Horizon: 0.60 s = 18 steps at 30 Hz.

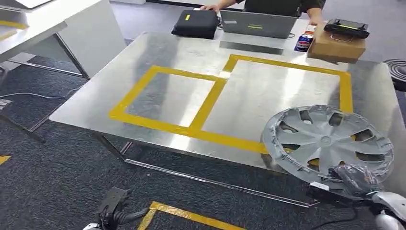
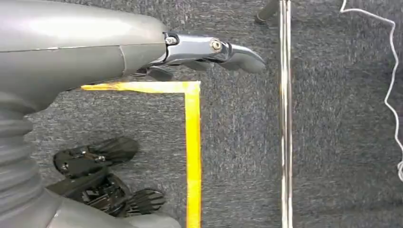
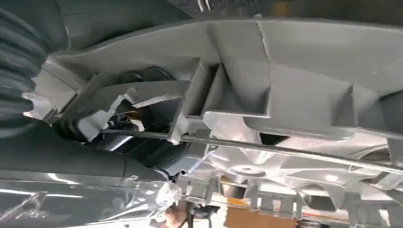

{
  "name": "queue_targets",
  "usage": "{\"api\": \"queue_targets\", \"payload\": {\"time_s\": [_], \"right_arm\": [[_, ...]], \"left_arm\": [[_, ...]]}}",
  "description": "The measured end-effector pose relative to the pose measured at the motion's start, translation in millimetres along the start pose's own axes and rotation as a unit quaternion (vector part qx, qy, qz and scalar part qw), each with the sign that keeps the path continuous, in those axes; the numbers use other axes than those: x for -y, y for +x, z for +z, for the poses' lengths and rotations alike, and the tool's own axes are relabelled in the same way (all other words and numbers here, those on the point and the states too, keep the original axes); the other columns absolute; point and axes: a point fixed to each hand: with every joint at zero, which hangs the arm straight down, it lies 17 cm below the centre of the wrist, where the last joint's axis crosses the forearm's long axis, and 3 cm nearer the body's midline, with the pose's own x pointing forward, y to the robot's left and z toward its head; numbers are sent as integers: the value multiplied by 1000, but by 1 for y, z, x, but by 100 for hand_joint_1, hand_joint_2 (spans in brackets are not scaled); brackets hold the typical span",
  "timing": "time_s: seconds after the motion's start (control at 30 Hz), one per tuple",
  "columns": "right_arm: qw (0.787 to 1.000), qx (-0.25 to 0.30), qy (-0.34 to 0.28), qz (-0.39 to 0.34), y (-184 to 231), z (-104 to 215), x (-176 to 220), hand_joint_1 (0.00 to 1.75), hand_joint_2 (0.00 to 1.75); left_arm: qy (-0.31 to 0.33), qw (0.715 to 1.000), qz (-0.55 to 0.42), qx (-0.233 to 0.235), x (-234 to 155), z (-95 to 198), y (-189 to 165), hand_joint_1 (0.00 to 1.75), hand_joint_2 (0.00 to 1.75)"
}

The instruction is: Take the parts from the cabinet and place them on the table.

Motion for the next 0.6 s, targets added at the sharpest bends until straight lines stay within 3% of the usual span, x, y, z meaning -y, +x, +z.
{"api": "queue_targets", "payload": {"time_s": [0.13,0.33,0.6], "right_arm": [[999,-20,-15,-22,-21,9,18,175,175],[995,-56,-78,-14,-68,17,79,175,175],[996,-24,-65,62,-55,19,74,175,175]], "left_arm": [[1,1000,0,-1,-2,1,-3,0,175],[3,1000,1,0,-3,3,-4,0,175],[-1,1000,-2,0,0,3,-4,0,175]]}}
